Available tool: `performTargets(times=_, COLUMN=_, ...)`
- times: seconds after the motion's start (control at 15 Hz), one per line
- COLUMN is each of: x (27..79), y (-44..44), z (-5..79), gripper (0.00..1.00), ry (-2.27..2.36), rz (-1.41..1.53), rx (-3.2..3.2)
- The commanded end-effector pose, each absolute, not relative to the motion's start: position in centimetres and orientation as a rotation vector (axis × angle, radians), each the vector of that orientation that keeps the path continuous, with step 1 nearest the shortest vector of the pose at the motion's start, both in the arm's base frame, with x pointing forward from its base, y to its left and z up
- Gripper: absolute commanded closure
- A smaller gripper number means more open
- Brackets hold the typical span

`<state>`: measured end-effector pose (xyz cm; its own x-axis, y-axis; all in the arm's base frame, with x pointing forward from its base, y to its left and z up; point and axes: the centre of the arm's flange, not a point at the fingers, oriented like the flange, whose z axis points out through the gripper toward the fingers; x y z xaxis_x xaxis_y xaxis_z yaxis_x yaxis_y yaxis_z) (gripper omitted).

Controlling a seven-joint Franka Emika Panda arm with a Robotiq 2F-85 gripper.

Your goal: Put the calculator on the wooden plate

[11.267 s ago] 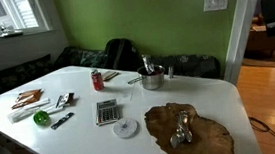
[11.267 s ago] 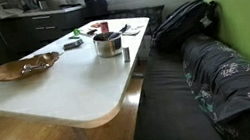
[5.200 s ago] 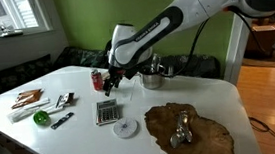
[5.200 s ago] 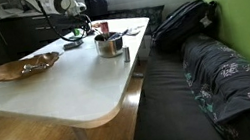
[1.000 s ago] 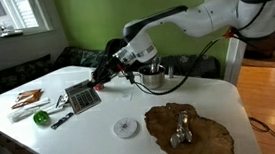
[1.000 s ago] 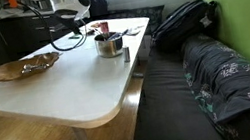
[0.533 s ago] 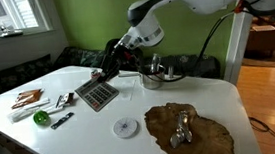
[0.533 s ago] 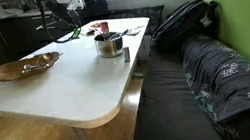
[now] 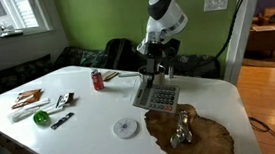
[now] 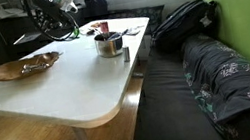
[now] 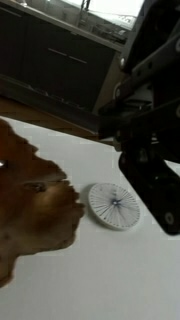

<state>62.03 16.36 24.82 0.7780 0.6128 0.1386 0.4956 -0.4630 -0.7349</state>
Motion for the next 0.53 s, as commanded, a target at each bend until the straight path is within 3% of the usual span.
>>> performTargets(times=0.0, x=54.4, y=13.6, z=23.7, gripper=0.96, ry=-0.903, rz=0.197, rx=-2.278)
performTargets(times=0.47, x=52.1, y=11.7, z=22.2, gripper=0.96, ry=-0.783, rz=-0.223, rx=-2.352)
